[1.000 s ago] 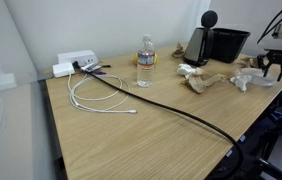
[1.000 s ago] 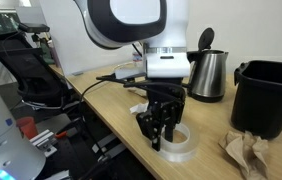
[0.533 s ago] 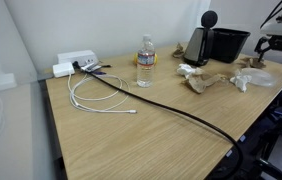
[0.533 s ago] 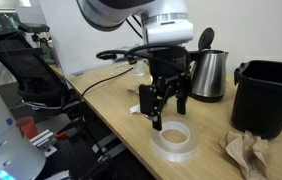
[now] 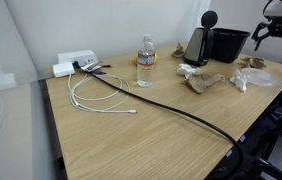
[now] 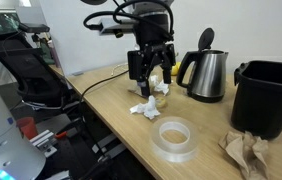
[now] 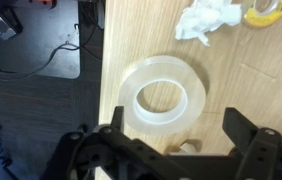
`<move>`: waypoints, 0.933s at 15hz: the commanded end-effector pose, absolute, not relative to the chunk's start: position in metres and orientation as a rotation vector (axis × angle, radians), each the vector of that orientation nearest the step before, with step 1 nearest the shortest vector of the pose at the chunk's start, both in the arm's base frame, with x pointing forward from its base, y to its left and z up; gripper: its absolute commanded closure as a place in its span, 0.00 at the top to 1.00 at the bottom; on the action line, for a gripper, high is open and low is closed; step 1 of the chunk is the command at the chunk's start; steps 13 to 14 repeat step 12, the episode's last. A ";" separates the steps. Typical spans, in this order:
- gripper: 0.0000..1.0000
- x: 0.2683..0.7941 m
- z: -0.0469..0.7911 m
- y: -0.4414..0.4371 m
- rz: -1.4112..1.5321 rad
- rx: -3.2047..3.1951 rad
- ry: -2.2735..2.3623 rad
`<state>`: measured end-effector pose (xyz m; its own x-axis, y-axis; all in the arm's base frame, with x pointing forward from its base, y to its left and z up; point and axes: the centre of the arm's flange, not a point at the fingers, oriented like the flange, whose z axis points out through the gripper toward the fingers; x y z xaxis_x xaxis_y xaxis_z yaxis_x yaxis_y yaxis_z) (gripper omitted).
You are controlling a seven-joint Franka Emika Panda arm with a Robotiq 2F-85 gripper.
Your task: Move the tape to the right
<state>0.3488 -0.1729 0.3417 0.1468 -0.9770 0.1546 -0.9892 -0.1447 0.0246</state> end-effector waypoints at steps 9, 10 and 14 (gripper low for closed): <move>1.00 0.352 0.350 -0.151 0.152 2.432 -1.891; 1.00 0.352 0.350 -0.151 0.152 2.432 -1.891; 1.00 0.352 0.350 -0.151 0.152 2.432 -1.891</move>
